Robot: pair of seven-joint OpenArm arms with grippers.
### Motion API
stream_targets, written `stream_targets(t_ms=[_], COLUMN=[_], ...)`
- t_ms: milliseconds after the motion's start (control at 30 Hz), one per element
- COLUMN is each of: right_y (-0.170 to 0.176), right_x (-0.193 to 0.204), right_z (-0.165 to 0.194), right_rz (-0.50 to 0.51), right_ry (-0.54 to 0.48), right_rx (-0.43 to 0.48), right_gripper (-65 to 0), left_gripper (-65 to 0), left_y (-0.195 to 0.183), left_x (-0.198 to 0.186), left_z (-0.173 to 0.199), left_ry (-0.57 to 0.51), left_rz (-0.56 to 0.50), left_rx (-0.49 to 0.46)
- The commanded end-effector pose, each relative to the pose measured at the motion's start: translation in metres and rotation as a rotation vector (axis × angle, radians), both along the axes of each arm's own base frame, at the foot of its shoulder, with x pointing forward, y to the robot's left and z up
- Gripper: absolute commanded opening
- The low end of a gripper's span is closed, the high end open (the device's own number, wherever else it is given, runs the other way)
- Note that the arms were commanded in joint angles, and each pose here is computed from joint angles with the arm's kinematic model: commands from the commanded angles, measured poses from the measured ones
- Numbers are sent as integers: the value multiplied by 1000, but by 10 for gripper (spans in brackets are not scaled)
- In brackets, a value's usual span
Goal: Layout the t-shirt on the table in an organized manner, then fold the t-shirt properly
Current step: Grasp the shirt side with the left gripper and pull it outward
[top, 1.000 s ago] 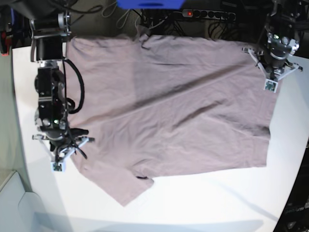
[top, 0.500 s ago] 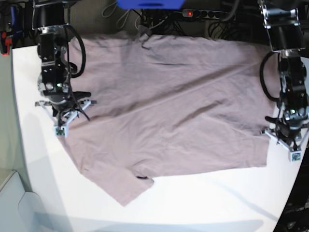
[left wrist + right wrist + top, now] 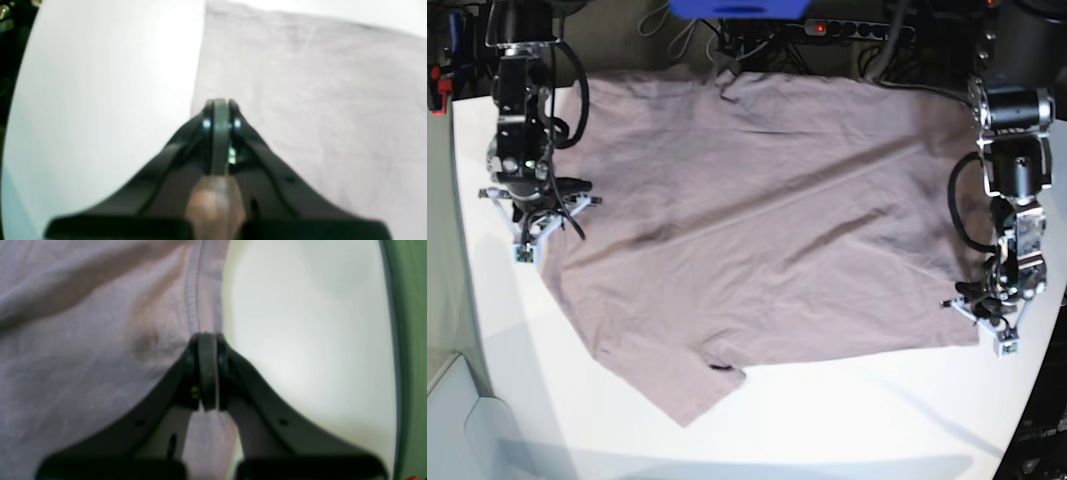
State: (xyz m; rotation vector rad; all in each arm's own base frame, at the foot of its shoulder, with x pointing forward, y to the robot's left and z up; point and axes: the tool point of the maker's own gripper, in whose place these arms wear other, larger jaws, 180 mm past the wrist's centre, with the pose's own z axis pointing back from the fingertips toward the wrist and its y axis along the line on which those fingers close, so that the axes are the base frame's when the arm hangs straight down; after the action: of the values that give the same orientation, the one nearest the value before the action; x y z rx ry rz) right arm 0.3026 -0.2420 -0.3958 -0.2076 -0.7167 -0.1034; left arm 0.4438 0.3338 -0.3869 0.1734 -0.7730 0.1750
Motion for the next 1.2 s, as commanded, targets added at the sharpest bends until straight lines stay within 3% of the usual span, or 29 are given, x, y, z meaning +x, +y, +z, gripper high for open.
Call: stream_targets(t_ms=[0,267,467,667,833,1067,1167], right_y=[-7,-8,-8,-10,-10,-11,-11], right_x=[8,4,4,-3,-4,5,6], right_z=[13,11,10,5,5,12,13], right_rz=[-8,-14,-14,-14,-13,-13,-13], right_ry=[-48,-42,-40,-22,-21,-43,-46], right_rx=[-17,-15,-15,-20,-21,-24,-24], right_gripper=[-650,-650,-650,-650,-650,-650,-650], left_gripper=[-648,-648,-648,-648,-648,-648,-648], left_y=[5,-10,-19,-14,0,31,40], left_x=[20,14,13,40,52,53,35], left_z=[25,-20,-36,-2,22,48,50], left_ry=[-75,5,-19,-151,-197,-215,-150], left_rz=[0,-57,-114,-120,-103,-55,-1], left_rx=[23,48,97,127,147,169,115])
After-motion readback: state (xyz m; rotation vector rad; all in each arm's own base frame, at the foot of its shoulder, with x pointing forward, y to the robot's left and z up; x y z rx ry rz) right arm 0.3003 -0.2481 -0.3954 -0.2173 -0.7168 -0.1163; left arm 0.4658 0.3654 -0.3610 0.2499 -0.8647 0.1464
